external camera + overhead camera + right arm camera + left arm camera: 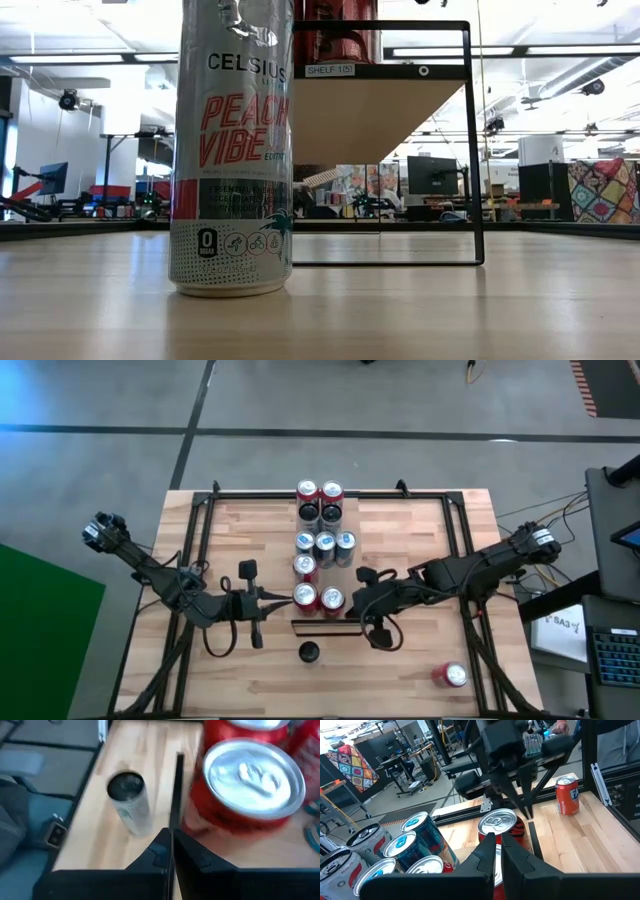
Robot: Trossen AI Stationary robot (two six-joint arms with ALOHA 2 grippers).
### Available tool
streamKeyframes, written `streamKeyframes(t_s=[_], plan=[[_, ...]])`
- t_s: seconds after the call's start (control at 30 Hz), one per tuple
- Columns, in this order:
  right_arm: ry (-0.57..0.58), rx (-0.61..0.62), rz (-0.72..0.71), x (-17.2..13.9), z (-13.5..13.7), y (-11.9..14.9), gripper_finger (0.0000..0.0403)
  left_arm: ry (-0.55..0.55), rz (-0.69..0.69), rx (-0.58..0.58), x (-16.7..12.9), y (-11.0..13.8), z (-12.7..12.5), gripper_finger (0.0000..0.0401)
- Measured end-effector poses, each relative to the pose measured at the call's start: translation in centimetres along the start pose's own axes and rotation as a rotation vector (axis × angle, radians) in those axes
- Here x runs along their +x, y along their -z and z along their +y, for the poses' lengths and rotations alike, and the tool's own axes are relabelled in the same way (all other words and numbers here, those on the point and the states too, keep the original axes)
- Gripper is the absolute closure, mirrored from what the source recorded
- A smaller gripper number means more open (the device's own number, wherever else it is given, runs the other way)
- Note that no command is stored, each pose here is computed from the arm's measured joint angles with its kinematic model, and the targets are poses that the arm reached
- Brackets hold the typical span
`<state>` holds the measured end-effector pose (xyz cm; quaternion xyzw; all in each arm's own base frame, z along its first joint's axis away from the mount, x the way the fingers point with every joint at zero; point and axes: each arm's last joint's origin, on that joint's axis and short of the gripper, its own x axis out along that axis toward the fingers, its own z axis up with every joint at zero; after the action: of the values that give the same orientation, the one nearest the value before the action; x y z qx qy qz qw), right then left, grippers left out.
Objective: Place canned beverage on shelf
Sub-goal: Adjust the red black soda cans, then put the white pink soda can on the shelf aligned with the other white pink soda cans
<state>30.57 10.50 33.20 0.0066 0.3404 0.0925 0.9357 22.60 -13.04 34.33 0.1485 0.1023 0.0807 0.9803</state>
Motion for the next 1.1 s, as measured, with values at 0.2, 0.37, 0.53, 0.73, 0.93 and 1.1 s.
streamKeyframes(t_s=[0.2, 0.37, 0.53, 0.73, 0.93, 1.1], plan=[[-0.006, 0.003, -0.049, 0.7, 0.2, -0.5, 0.0394, 0.001, 0.004, 0.005, 0.0, 0.2, -0.1, 0.0401], [0.077, 0.006, -0.051, 1.0, 0.0, -0.4, 0.0394, 0.001, 0.004, 0.004, 0.0, 0.2, -0.1, 0.0401], [0.086, 0.007, -0.049, 1.0, -0.1, -0.3, 0.0394, 0.001, 0.004, 0.003, 0.0, 0.2, -0.1, 0.0401], [0.018, -0.015, -0.027, 0.8, 0.1, -0.2, 0.0394, 0.001, 0.000, -0.003, 0.0, 0.1, -0.1, 0.0401], [-0.137, 0.055, -0.061, -1.9, 0.8, -1.3, 0.0394, 0.019, -0.022, -0.043, -0.4, -0.5, -0.3, 0.0401], [-0.172, 0.172, -0.062, -3.3, 1.6, -1.3, 0.0394, 0.063, -0.040, -0.063, -0.8, -0.7, -0.7, 0.0401]])
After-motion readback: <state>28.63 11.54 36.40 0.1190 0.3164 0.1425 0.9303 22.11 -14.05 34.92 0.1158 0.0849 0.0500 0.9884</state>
